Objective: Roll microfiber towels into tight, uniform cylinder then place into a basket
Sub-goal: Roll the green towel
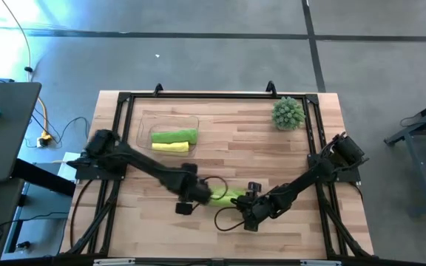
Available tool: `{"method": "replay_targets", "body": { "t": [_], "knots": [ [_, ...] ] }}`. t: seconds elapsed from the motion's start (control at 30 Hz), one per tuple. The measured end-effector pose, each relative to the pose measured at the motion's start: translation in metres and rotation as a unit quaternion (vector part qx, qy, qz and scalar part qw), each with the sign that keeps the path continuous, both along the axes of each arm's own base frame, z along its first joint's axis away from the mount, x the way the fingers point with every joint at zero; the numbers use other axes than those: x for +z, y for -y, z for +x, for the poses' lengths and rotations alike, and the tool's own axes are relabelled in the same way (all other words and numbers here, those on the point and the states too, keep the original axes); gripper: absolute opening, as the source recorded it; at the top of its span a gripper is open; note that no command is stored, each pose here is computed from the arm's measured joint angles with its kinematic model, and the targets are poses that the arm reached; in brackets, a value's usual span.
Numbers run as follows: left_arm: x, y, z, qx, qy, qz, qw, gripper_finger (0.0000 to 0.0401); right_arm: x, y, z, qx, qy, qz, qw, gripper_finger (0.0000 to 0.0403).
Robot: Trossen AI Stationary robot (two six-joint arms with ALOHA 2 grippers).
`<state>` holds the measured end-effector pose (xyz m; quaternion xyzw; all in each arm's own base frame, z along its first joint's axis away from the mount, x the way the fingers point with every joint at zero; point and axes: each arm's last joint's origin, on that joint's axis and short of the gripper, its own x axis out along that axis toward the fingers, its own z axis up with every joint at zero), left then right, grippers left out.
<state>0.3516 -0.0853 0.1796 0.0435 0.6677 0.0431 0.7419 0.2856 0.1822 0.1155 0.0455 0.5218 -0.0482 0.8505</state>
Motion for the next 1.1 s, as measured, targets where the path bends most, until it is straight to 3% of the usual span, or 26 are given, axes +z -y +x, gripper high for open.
{"method": "replay_targets", "body": {
  "t": [0.17, 0.2, 0.3, 0.37, 0.5, 0.6, 0.77, 0.83, 0.97, 1.1],
  "knots": [
    [0.016, 0.007, -0.046, 0.057, 0.058, 0.011, 0.997, 0.0115, 0.000, 0.000, 0.000, 0.006, 0.002, 0.002, 1.000, 0.0170],
    [0.019, 0.008, -0.053, 0.078, 0.098, 0.005, 0.992, 0.0113, 0.000, -0.001, 0.000, 0.008, 0.003, 0.001, 1.000, 0.0170],
    [0.021, 0.012, -0.078, 0.116, 0.220, -0.023, 0.968, 0.0109, 0.000, -0.001, 0.001, 0.012, 0.010, 0.000, 1.000, 0.0170],
    [0.017, 0.018, -0.085, 0.123, 0.317, -0.064, 0.938, 0.0107, 0.001, -0.001, 0.004, 0.018, 0.017, 0.007, 1.000, 0.0170],
    [0.003, 0.025, -0.094, 0.114, 0.431, -0.130, 0.886, 0.0108, 0.002, -0.001, 0.009, 0.022, 0.031, 0.026, 0.999, 0.0170],
    [-0.007, 0.031, -0.092, 0.074, 0.465, -0.132, 0.872, 0.0119, 0.003, 0.001, 0.013, 0.018, 0.040, 0.036, 0.998, 0.0170],
    [-0.019, 0.043, -0.074, 0.004, 0.478, -0.115, 0.871, 0.0155, 0.005, 0.010, 0.024, 0.002, 0.058, 0.071, 0.996, 0.0169],
    [-0.028, 0.046, -0.070, -0.028, 0.459, -0.083, 0.884, 0.0170, 0.006, 0.015, 0.028, -0.012, 0.056, 0.086, 0.995, 0.0169],
    [-0.044, 0.053, -0.056, -0.084, 0.439, -0.030, 0.894, 0.0189, 0.007, 0.025, 0.035, -0.030, 0.061, 0.106, 0.992, 0.0169],
    [-0.064, 0.051, -0.052, -0.098, 0.412, 0.021, 0.906, 0.0192, 0.007, 0.032, 0.040, -0.037, 0.063, 0.116, 0.991, 0.0169]
  ]
}}
